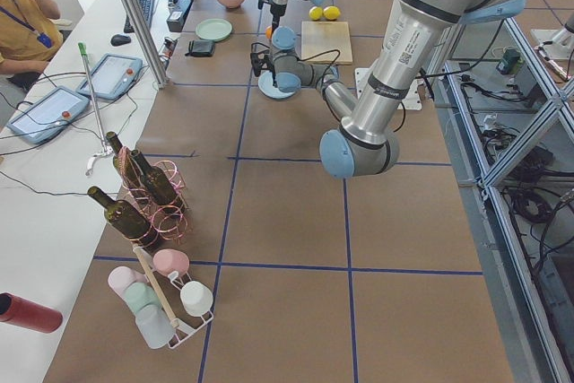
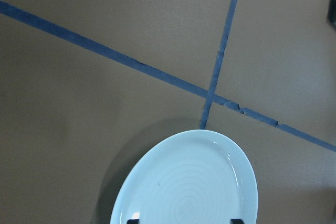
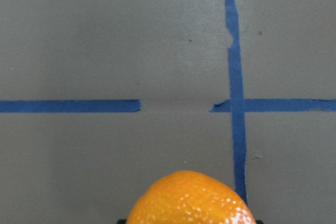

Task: Pick orange to plate
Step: 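Carry the tangerine with the right gripper over the plate while the left arm withdraws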

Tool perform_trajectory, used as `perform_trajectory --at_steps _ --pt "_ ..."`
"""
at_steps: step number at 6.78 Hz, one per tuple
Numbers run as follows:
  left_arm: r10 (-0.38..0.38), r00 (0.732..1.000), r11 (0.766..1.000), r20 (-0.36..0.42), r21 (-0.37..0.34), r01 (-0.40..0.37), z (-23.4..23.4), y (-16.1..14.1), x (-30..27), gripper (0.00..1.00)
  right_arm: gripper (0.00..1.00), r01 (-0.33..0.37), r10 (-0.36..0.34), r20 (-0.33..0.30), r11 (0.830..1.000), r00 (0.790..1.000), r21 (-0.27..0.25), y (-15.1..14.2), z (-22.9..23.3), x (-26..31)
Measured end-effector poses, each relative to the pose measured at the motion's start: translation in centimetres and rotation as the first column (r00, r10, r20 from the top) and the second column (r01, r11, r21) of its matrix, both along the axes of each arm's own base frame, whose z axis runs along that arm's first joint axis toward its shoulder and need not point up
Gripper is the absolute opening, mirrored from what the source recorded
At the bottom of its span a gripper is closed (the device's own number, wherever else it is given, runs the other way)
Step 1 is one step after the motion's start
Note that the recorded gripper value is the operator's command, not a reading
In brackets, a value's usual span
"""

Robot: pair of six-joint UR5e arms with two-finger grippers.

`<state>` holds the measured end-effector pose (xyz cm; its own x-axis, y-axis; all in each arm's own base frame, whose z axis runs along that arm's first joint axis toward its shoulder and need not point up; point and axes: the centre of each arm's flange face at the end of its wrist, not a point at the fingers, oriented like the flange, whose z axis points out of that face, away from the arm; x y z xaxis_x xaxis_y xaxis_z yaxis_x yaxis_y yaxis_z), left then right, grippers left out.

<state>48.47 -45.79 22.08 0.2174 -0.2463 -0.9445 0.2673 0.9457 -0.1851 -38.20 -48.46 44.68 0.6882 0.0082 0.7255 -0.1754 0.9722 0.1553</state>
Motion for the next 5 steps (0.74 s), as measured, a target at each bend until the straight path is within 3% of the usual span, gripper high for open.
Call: perform_trajectory --at_steps 2,5 --pt "-0.034 0.999 0.998 -0.042 0.044 0.036 -0.4 0.8 -6.7 0.65 0.0 -0.02 0.019 0.051 1.0 0.998 0.007 -0.6 -8.0 -1.3" --pt "-0.016 0.999 0.988 0.05 0.155 0.009 6.0 0.7 -16.1 0.65 0.0 -0.099 0.11 0.14 0.991 0.984 -0.086 3.7 -19.2 -11.9"
